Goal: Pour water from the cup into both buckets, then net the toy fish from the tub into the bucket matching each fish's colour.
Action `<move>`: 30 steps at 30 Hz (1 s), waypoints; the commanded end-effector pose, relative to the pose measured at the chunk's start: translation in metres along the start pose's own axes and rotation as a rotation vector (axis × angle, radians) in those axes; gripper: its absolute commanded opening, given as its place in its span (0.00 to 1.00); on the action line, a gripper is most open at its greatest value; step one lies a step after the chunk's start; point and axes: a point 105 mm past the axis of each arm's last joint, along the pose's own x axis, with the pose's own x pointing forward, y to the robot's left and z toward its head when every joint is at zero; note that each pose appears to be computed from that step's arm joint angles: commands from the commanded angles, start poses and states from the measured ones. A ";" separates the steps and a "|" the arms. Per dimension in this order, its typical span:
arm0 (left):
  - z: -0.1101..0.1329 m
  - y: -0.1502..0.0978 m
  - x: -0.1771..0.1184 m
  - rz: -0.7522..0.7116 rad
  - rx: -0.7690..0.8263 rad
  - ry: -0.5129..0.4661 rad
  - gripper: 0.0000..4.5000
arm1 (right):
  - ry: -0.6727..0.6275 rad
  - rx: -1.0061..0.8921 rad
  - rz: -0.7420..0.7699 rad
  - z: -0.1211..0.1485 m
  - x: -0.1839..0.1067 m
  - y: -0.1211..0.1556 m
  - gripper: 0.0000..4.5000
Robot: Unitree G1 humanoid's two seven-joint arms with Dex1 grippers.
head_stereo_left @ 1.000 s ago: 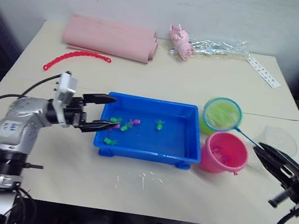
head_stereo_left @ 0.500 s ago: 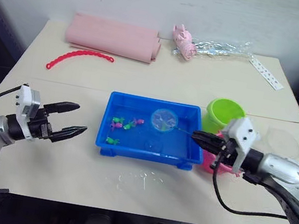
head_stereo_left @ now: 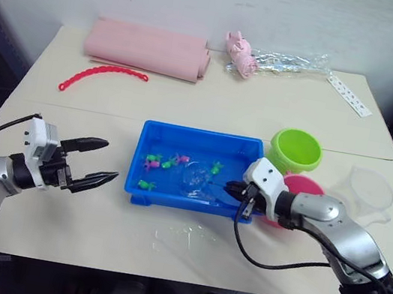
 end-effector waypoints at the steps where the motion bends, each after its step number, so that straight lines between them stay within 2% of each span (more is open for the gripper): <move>1: 0.007 -0.004 0.002 -0.016 0.040 -0.017 1.00 | 0.007 -0.011 -0.053 0.005 0.006 -0.008 0.00; 8: 0.008 -0.004 0.003 -0.020 0.045 -0.014 1.00 | -0.041 0.003 -0.070 0.013 0.026 -0.011 0.00; 13: 0.010 -0.002 0.004 -0.012 0.041 -0.025 1.00 | -0.102 0.050 -0.087 0.019 0.025 -0.019 0.00; 22: 0.013 0.000 0.004 0.005 0.029 -0.047 1.00 | -0.197 0.091 -0.036 0.025 0.008 -0.012 0.00; 30: 0.014 0.002 0.012 -0.022 0.029 -0.056 1.00 | -0.309 0.097 0.013 0.030 -0.027 -0.001 0.00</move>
